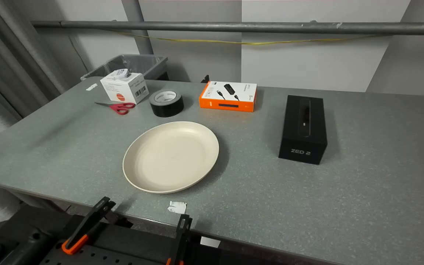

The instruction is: Put the tape on the plate

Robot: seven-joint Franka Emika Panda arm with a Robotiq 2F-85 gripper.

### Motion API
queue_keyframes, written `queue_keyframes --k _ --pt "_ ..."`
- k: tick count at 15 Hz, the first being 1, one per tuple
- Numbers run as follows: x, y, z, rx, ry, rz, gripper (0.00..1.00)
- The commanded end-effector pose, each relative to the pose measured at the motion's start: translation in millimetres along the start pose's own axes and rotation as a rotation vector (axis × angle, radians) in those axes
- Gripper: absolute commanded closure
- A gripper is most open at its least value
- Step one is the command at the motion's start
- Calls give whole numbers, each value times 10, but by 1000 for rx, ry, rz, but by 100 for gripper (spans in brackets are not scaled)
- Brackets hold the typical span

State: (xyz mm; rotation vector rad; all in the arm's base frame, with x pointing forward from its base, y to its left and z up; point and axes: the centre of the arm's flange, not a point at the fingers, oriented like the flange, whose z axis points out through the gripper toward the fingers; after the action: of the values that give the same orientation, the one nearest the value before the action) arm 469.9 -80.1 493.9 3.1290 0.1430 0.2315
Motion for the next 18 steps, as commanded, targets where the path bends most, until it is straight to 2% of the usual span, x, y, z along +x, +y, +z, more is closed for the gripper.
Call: queue_keyframes --k 1,3,4,5,7,11,15,18 --pt "410 -528 589 -15 -18 -82 0" --pt "521 -714 816 -42 -52 -103 0" --pt "531 -751 847 -18 -84 -109 0" --pt "363 -729 797 -14 -64 -112 0" --pt "412 -779 931 -11 -87 -121 0" --pt "451 -760 907 -12 -81 -118 0" --pt "921 -1116 1558 -29 -154 -91 0" --pt "1200 -1361 2092 -95 -176 -58 0"
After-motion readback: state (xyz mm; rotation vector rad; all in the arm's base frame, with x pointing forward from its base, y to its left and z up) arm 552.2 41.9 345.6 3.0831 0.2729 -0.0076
